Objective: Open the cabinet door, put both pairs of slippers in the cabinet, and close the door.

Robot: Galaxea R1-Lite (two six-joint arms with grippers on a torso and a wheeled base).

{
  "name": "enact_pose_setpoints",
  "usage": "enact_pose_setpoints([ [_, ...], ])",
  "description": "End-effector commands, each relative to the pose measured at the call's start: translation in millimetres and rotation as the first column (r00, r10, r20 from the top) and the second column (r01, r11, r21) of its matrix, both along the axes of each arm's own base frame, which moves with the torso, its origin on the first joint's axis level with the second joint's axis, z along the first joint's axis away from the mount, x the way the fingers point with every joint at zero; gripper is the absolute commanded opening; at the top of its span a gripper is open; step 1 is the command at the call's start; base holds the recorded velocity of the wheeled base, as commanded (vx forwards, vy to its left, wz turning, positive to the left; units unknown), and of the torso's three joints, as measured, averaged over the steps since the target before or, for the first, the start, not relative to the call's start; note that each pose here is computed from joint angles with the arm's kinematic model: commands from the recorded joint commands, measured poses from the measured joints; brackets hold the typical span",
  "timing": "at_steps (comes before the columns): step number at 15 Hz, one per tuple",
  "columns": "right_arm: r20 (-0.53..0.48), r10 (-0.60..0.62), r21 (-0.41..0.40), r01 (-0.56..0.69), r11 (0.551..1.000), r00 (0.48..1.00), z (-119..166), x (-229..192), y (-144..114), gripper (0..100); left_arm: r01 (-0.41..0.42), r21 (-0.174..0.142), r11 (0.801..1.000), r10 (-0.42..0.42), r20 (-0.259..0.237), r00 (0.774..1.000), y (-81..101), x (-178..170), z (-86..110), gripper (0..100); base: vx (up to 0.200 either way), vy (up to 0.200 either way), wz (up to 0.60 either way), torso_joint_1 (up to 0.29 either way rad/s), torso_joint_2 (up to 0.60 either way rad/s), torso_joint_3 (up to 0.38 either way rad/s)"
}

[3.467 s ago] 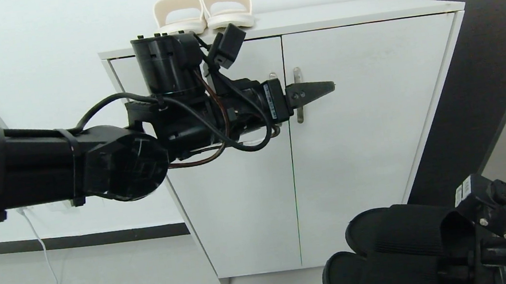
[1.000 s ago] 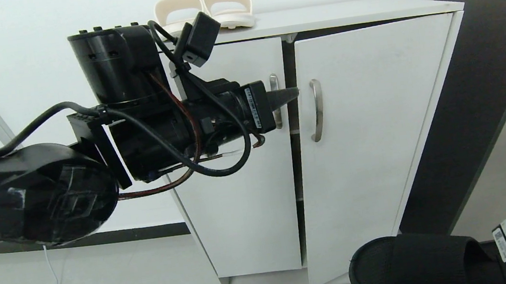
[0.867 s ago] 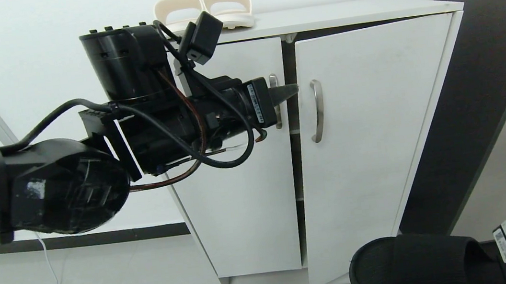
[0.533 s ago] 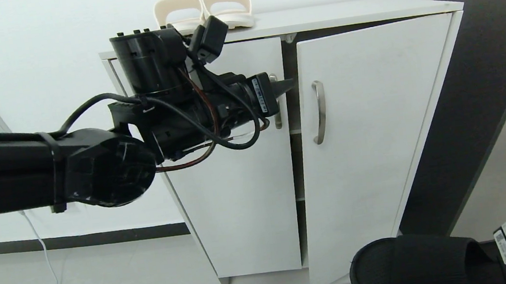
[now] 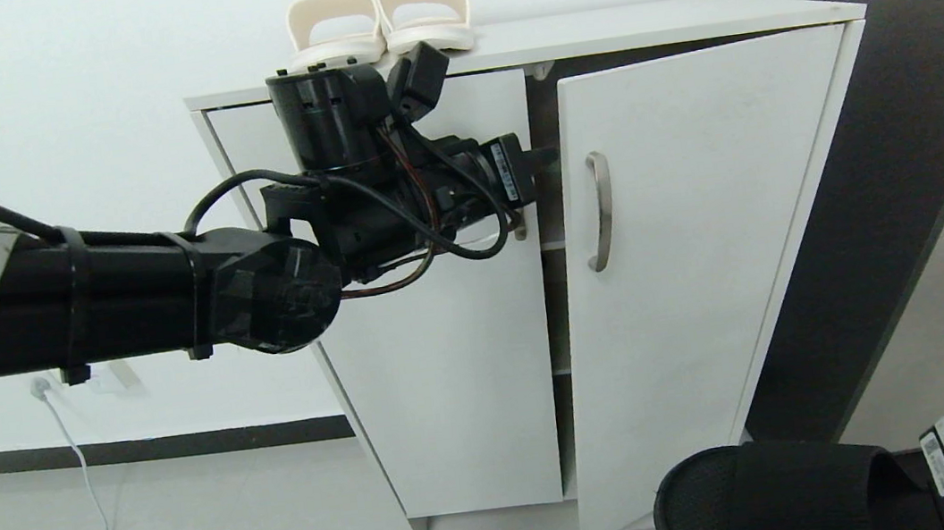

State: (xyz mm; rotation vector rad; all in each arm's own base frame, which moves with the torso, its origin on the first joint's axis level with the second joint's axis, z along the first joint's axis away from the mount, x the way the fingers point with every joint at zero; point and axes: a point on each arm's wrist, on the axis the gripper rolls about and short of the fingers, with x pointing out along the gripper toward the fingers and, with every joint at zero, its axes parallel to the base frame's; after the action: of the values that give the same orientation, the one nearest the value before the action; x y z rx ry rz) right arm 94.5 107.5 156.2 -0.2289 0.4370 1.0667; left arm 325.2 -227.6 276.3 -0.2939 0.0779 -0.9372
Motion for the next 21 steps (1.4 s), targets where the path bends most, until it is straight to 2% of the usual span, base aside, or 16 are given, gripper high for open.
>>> enact_pose_setpoints([
  [1,-0.002,0.001,-0.003,-0.001,1.0,1.0,-0.7,0.2,0.4,0,0.006,0.006,1.0,-0.006,-0.008,1.0,-4.2,2.6,-5.0,0,0.0,0.0,0.0,0.0,0.0,0.0],
  [3,0.004,0.006,-0.008,-0.006,1.0,1.0,-1.1,0.1,0.3,0,0.018,0.003,1.0,-0.018,-0.007,1.0,-7.7,-0.9,-3.8,0,0.0,0.0,0.0,0.0,0.0,0.0],
  [6,0.003,0.008,-0.015,-0.008,1.0,1.0,-3.1,-0.5,-0.4,0,0.05,0.006,0.999,-0.05,-0.004,0.999,-17.5,-9.4,-5.1,0,-0.2,0.0,0.0,0.007,0.0,0.001],
  [8,0.002,0.012,-0.018,-0.012,1.0,1.0,-3.8,-1.3,-0.6,0,0.093,-0.013,0.996,-0.093,0.021,0.995,-30.5,-28.7,0.1,0,-0.2,0.0,0.0,0.0,0.0,0.0],
  [10,0.013,0.022,-0.03,-0.022,0.999,1.0,-5.5,-1.9,-1.1,0,0.089,-0.027,0.996,-0.088,0.028,0.996,-43.8,-46.9,5.2,0,-0.2,0.0,0.0,0.0,0.0,0.002],
  [14,0.013,0.022,-0.03,-0.022,0.999,1.0,-5.4,-2.1,-1.3,0,0.094,-0.034,0.995,-0.093,0.034,0.995,-44.5,-51.2,8.5,0,-0.15,0.0,0.0,0.002,0.0,0.001],
  [17,0.012,0.025,-0.033,-0.024,0.999,1.0,-6.5,-2.4,-1.3,0,0.083,-0.025,0.996,-0.082,0.028,0.996,-39.9,-51.6,6.2,0,0.0,0.0,0.0,0.0,0.0,0.0],
  [19,0.006,0.006,-0.033,-0.006,0.999,1.0,-4.8,2.9,2.4,0,0.042,-0.018,0.999,-0.042,0.028,0.999,-21.3,-50.5,8.0,0,0.0,0.0,0.0,0.0,0.0,0.0],
  [20,-0.003,-0.048,-0.038,0.047,0.998,0.999,-1.7,15.2,7.3,0,0.014,-0.01,1.0,-0.014,0.029,0.999,-7.5,-52.0,8.8,0,0.0,0.0,0.0,0.0,0.0,0.0],
  [21,-0.014,-0.157,-0.038,0.156,0.987,0.988,0.6,34.0,9.3,0,-0.024,-0.004,1.0,0.024,0.035,0.999,9.3,-54.5,10.2,0,0.0,0.0,0.0,0.0,0.0,0.0],
])
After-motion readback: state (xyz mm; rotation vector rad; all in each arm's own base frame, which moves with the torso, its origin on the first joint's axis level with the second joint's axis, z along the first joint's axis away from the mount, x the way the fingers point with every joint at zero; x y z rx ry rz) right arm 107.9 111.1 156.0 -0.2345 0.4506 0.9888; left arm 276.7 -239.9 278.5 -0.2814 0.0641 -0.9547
